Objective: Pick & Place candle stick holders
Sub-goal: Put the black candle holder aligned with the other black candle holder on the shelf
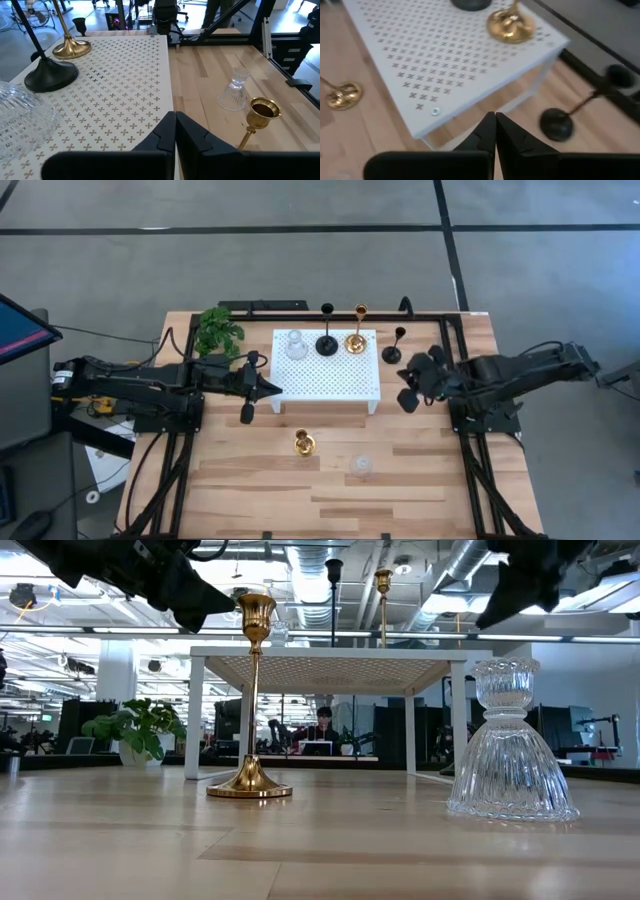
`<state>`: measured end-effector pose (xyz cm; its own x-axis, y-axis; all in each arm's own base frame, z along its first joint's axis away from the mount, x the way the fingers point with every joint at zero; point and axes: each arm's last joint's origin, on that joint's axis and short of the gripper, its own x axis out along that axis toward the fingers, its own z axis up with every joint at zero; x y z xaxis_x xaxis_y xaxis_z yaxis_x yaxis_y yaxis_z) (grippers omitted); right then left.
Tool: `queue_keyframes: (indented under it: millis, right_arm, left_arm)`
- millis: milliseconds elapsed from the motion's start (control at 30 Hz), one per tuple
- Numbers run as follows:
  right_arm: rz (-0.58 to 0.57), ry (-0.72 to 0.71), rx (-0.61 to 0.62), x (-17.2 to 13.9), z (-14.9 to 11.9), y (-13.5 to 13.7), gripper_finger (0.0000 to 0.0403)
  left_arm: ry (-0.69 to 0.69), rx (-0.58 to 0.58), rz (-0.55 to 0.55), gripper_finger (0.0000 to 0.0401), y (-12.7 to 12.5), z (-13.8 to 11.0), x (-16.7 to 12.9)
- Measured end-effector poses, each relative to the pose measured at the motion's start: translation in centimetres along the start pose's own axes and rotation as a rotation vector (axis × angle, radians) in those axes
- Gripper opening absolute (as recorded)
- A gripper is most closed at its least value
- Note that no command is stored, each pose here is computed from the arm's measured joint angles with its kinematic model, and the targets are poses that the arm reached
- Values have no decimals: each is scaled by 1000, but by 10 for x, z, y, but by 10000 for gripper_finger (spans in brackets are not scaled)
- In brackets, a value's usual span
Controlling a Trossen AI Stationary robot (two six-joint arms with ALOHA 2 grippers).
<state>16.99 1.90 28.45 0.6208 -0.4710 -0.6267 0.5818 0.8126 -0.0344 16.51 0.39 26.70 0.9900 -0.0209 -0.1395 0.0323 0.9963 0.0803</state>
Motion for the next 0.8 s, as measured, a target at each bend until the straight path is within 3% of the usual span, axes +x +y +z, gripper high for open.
queue_keyframes:
  millis: [233,433,800]
  right_arm:
    - [89,-22,53,18,-26,12,0]
    - [100,-10,108,22,-41,19,0]
    - [-160,-124,207,44,-83,6,0]
  left_arm:
    - [0,0,0,10,0,0,0]
    - [0,0,0,10,0,0,0]
    - [0,0,0,10,0,0,0]
